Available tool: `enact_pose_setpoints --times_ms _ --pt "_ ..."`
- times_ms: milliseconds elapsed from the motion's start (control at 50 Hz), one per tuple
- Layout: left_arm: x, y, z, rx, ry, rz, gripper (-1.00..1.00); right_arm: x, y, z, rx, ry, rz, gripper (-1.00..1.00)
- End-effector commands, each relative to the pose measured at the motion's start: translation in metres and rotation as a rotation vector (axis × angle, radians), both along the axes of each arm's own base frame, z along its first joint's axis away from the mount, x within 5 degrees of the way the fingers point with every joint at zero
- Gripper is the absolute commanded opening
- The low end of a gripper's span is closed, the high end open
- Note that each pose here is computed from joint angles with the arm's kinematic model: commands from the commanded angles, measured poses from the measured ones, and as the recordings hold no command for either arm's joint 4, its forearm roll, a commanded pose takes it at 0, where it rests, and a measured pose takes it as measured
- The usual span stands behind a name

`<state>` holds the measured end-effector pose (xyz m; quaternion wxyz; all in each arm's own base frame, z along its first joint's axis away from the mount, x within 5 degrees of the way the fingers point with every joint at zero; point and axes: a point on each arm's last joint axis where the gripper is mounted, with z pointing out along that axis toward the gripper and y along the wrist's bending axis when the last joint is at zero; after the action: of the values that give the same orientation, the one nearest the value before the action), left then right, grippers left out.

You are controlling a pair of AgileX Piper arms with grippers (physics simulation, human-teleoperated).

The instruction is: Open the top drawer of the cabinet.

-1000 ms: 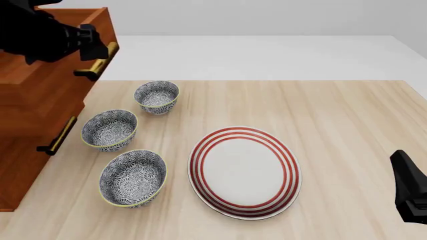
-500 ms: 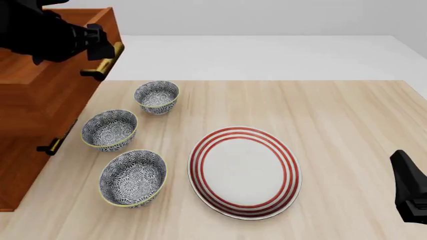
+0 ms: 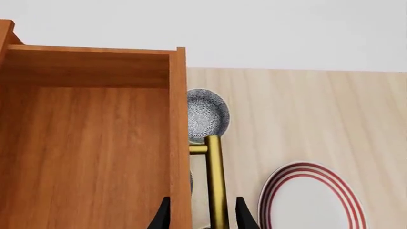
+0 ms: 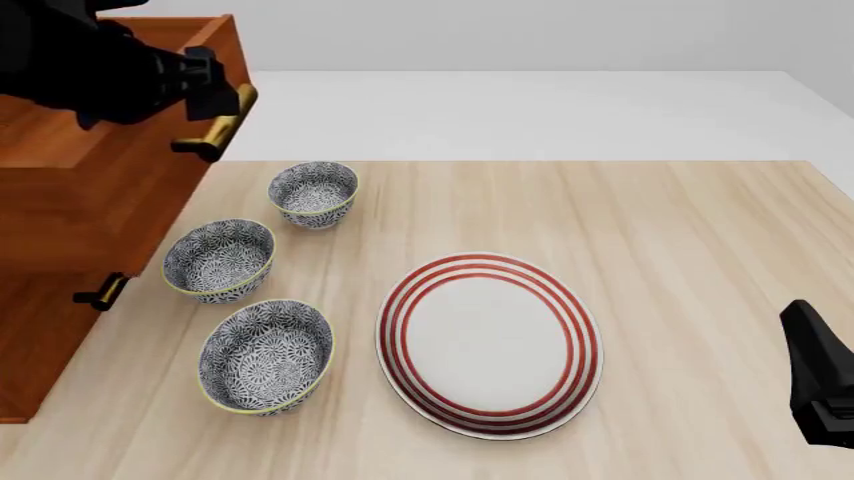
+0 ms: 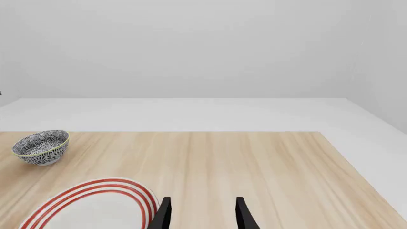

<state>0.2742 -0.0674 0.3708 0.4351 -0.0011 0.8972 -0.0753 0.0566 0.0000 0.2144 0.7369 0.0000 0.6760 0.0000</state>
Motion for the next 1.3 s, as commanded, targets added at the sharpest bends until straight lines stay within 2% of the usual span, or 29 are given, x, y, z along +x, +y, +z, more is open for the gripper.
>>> enact_pose_setpoints --times_ms 20,360,1300 --pt "0.009 -0.025 -0.058 -0.012 0.182 -0.094 1.0 0.0 0.0 0.0 0.0 0.0 0.0 1.0" --pt "0.008 -0.034 -0.069 -0.017 0.197 -0.112 1.0 0.0 0.0 0.0 0.0 0.0 0.0 1.0" --pt "0.006 -0.045 -0.074 -0.017 0.208 -0.141 1.0 0.0 0.0 0.0 0.0 0.0 0.0 1.0"
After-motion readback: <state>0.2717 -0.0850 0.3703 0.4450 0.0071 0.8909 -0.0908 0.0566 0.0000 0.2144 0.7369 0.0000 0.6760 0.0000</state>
